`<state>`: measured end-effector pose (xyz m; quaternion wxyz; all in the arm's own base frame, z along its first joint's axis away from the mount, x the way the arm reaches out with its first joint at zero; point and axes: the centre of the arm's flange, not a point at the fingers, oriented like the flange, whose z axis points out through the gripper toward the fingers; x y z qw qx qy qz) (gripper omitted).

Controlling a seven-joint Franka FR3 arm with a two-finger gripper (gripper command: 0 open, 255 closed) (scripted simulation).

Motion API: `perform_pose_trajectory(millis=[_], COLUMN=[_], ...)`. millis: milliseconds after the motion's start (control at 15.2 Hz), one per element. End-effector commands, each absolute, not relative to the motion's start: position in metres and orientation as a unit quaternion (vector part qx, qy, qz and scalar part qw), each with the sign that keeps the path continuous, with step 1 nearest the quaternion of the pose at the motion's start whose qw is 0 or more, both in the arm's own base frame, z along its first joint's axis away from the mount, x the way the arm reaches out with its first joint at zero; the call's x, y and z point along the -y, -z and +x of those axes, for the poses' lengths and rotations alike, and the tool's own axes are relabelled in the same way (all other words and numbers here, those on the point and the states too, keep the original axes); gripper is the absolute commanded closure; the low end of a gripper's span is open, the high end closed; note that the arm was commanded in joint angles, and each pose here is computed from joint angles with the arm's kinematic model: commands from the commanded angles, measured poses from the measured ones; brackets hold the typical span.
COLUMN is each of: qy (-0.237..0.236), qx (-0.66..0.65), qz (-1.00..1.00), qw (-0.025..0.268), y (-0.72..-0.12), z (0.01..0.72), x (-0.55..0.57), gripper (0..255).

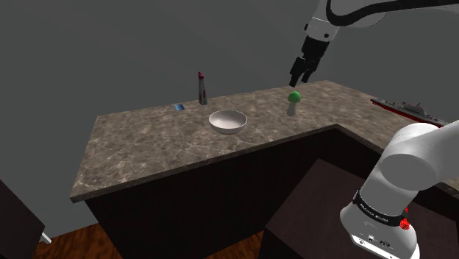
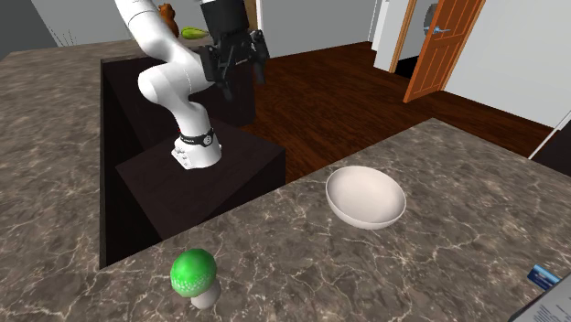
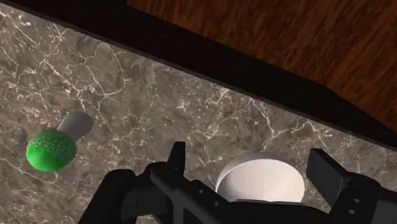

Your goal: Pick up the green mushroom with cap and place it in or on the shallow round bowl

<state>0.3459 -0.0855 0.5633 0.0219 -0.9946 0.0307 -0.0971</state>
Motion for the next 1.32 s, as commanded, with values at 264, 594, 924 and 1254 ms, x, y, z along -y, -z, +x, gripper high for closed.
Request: perform_pose_trajectory(millis=[264,594,924,1254], qy=[0.115,0.129,0.143,0.157], qx=[-0.045,-0.058,-0.07,-0.082], qz=[-0.992,-0.99,-0.987,-0.984], qw=[0.011,0.003,-0.006,-0.014], y=[-0.527,-0.498,-0.471,-0.445], z=[0.367,0.385,0.402,0.418], x=[0.147,0.2,0.253,0.308], gripper=[0,0,0,0])
